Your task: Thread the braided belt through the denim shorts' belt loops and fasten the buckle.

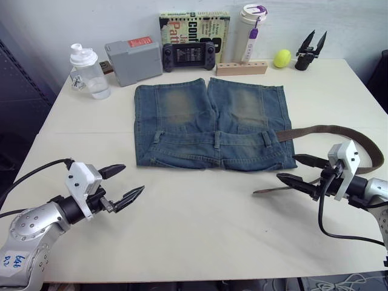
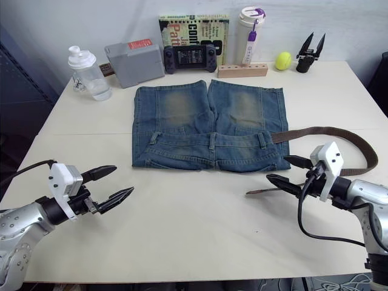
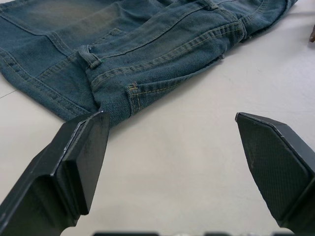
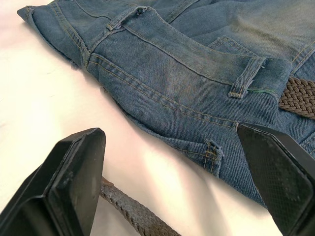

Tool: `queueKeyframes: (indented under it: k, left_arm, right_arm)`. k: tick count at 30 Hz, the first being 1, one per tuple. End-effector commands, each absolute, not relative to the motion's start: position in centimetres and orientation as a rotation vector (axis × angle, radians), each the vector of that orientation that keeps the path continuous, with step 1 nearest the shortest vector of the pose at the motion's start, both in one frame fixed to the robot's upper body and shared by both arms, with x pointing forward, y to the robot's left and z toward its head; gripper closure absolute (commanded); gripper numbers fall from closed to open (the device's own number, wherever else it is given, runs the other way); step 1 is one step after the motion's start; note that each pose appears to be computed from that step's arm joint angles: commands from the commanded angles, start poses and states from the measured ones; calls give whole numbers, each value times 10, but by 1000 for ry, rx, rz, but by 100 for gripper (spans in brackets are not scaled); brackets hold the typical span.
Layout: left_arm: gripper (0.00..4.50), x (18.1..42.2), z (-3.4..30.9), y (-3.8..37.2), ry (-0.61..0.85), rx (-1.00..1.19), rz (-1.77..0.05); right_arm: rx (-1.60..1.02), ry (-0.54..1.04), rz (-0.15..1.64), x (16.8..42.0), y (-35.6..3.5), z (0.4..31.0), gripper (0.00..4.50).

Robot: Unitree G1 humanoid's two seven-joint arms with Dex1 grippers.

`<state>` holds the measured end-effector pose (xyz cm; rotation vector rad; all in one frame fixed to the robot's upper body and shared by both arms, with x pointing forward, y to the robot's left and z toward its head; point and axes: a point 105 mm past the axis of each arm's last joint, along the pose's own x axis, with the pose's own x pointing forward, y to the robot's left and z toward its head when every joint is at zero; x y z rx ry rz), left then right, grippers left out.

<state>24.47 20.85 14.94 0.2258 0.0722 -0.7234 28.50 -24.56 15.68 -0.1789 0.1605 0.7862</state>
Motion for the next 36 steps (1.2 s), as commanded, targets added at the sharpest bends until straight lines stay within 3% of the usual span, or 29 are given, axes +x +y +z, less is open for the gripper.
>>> queueKeyframes:
  k: [1, 12, 16, 20, 24, 35, 36]
  left_arm:
    - [4, 243, 159, 206, 31, 232, -736]
    - [4, 247, 161, 200, 25, 230, -774]
    - [4, 242, 156, 186, 59, 312, -881]
    - [4, 232, 156, 169, 82, 337, -1027]
    - [4, 233, 160, 161, 72, 359, -1096]
    - [4, 228, 157, 151, 72, 331, -1118]
    - [1, 228, 157, 151, 70, 327, -1118]
  right_arm:
    - [-203, 136, 784, 284, -248, 166, 0]
    - [-226, 147, 767, 288, -250, 167, 0]
    - [-243, 163, 818, 285, -245, 169, 0]
    - [-294, 236, 902, 280, -245, 167, 0]
    - [-385, 410, 1041, 270, -247, 156, 0]
    - [-654, 594, 1030, 290, -272, 113, 0]
    - [-664, 597, 1034, 291, -273, 110, 25]
